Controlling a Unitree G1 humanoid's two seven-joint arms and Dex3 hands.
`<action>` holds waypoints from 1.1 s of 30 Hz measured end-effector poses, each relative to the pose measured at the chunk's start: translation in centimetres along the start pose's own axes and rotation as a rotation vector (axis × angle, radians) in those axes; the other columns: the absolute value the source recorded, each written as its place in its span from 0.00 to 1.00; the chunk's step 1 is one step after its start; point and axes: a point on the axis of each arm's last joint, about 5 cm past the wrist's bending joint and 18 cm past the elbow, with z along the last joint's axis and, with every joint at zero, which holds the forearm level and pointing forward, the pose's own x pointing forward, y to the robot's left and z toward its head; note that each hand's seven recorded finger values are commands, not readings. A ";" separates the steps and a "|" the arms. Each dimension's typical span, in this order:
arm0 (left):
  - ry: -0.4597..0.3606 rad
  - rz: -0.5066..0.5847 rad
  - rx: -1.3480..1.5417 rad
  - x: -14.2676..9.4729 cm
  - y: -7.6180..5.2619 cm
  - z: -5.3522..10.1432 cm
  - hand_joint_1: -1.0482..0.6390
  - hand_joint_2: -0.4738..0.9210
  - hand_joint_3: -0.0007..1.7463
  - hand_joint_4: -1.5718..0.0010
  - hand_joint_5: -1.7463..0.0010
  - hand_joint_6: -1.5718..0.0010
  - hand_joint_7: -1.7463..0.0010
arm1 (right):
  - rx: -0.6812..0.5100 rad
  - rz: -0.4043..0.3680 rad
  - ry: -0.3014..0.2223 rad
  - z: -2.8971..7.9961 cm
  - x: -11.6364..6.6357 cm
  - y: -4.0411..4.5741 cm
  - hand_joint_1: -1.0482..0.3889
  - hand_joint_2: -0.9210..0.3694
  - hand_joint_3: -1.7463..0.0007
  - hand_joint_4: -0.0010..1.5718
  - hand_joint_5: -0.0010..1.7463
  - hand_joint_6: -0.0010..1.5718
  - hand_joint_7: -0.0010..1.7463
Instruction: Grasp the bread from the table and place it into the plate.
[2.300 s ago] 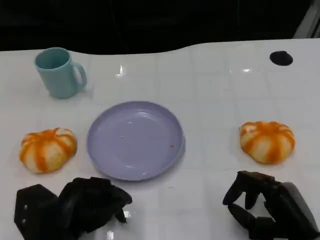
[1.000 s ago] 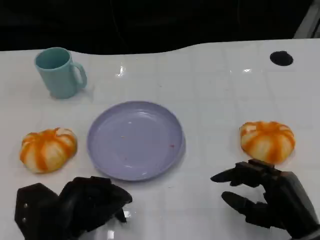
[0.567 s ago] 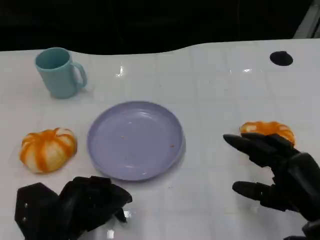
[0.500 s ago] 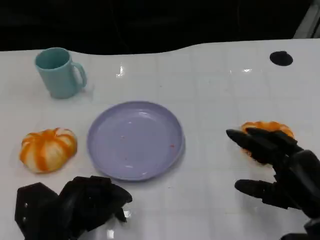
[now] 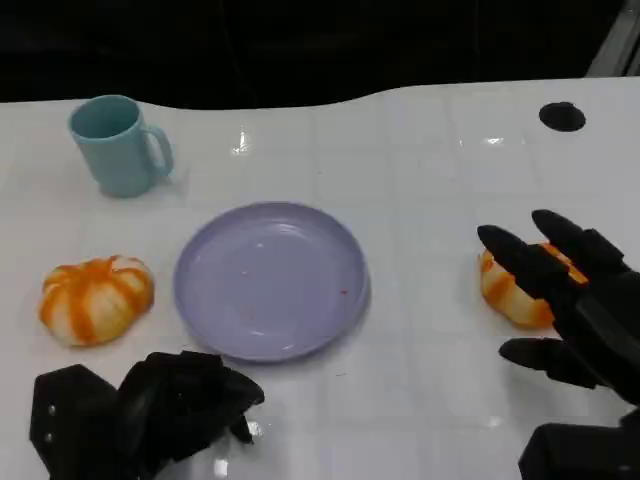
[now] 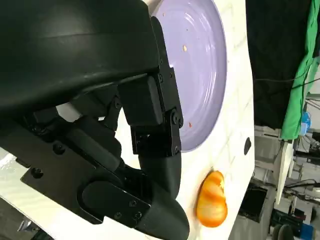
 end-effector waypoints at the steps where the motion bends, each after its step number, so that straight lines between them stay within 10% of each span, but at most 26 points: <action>1: 0.000 0.000 0.000 0.0 0.0 0.0 0.00 0.83 0.09 0.42 0.14 0.03 0.78 | -0.020 0.004 0.003 0.0 0.2 -0.01 0.43 0.03 0.98 0.01 0.03 0.09 0.00; 33: -0.006 0.003 0.001 0.0 0.0 0.0 0.00 0.84 0.09 0.42 0.14 0.03 0.78 | -0.203 0.233 0.177 -2.4 3.7 3.02 0.55 0.12 1.00 0.04 0.14 0.17 0.01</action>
